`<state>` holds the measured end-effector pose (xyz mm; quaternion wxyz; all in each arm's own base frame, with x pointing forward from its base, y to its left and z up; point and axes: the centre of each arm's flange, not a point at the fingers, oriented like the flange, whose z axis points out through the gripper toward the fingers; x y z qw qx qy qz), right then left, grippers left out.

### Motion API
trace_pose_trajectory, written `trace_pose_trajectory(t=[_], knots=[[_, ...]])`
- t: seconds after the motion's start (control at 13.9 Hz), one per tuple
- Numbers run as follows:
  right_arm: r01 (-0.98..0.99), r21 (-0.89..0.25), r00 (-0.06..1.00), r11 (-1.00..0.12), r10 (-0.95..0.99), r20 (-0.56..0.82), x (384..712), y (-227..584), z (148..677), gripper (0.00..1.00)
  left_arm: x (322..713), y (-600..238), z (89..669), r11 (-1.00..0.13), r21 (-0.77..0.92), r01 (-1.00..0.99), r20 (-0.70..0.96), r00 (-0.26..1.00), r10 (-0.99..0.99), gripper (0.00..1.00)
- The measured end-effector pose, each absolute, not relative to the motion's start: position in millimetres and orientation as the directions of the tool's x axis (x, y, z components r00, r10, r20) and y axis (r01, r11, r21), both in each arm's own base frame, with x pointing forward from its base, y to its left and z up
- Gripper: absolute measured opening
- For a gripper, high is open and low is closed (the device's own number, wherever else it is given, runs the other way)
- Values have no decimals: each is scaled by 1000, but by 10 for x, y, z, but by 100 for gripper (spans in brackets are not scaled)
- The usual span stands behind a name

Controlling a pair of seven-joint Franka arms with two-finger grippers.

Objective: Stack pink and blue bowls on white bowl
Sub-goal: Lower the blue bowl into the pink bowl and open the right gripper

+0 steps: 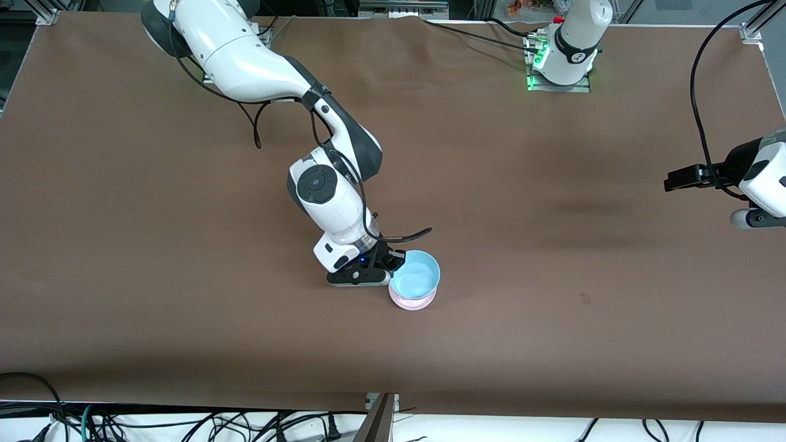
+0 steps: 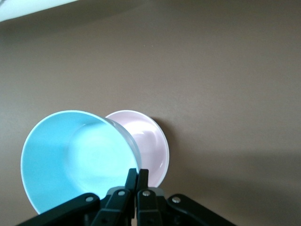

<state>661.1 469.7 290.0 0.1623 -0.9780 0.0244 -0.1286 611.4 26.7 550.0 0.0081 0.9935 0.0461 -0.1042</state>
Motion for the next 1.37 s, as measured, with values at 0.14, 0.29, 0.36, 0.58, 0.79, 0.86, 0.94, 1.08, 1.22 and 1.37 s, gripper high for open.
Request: trace_pose_trajectory(t=[0.14,0.29,0.36,0.58,0.79,0.86,0.94,1.08,1.22,1.37], knots=[[-6,-326,965,-945,-91,245,6608,4709,2782,3,6114,267,5500,-996,6,93,-208,974,90,100],[-8,-326,966,-945,-92,243,6604,4715,2654,3,6114,267,5500,-996,6,93,-208,974,90,100],[-9,-324,966,-946,-92,241,6603,4711,2598,3,6114,267,5500,-996,6,93,-208,974,90,100],[-10,-326,965,-945,-95,245,6610,4706,2553,3,6114,267,5500,-996,6,93,-208,974,90,100],[-10,-330,964,-944,-97,248,6610,4709,2487,3,6114,267,5500,-996,6,93,-208,974,90,100],[-11,-330,964,-944,-98,248,6610,4707,2441,3,6114,267,5500,-996,6,93,-208,974,90,100],[-11,-330,964,-944,-98,248,6609,4705,2403,3,6114,267,5500,-996,6,93,-208,974,90,100],[-13,-328,965,-945,-98,245,6605,4702,2337,3,6114,267,5500,-996,6,93,-208,974,90,100],[-13,-327,965,-945,-98,244,6600,4703,2285,3,6114,267,5500,-996,6,93,-208,974,90,100],[-13,-327,965,-945,-98,244,6598,4704,2275,3,6114,267,5500,-996,6,93,-208,974,90,100]])
